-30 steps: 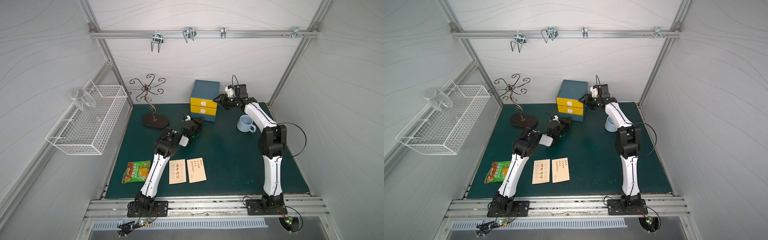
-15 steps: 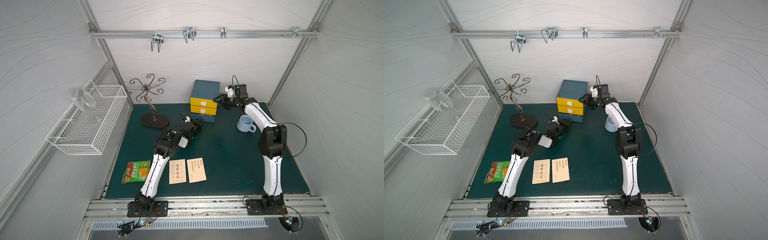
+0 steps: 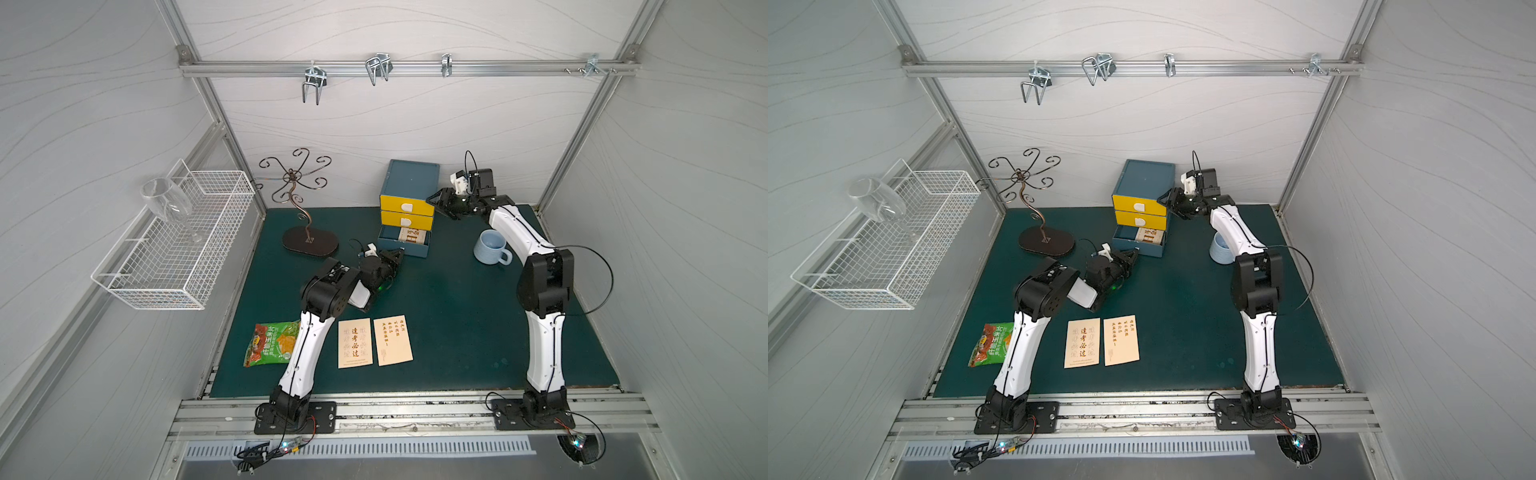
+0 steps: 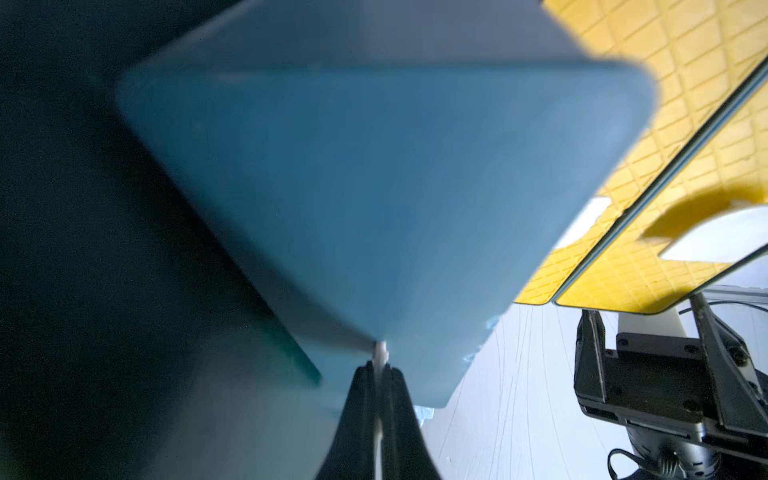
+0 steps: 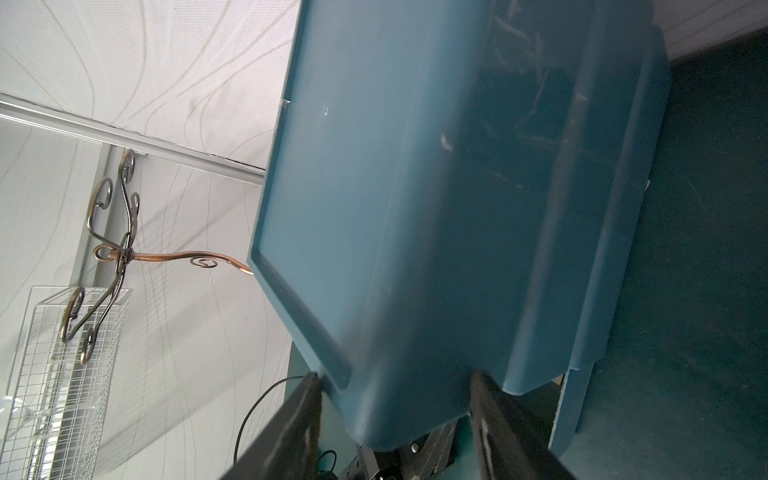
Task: Take the postcards out of the drawer
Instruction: Open the drawer in the storage box.
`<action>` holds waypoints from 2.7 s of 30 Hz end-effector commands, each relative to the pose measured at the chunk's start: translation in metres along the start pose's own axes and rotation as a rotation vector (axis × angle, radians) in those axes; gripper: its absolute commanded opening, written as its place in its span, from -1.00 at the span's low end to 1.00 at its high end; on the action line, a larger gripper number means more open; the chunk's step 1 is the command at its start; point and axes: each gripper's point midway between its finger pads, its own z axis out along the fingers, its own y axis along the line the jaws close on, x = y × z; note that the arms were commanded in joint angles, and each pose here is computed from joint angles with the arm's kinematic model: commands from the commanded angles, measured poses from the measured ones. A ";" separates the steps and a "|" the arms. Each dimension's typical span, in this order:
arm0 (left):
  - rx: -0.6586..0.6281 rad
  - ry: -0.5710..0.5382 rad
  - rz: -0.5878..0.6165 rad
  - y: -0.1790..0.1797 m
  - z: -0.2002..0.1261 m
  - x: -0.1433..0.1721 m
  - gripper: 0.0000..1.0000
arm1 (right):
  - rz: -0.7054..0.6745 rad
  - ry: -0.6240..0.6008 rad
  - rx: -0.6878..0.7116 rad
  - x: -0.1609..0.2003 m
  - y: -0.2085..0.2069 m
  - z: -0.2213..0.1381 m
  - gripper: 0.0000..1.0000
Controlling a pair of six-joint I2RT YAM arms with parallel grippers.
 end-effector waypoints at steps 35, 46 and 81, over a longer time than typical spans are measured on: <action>-0.004 0.029 0.006 -0.007 -0.057 0.033 -1.00 | 0.089 0.049 0.082 0.021 -0.032 0.005 0.15; -0.022 0.040 0.039 -0.014 -0.065 0.035 -0.38 | 0.078 0.048 0.086 0.020 -0.031 0.002 0.17; -0.414 0.377 0.779 -0.072 -0.044 0.009 0.17 | 0.039 0.009 0.105 0.006 -0.023 -0.030 0.36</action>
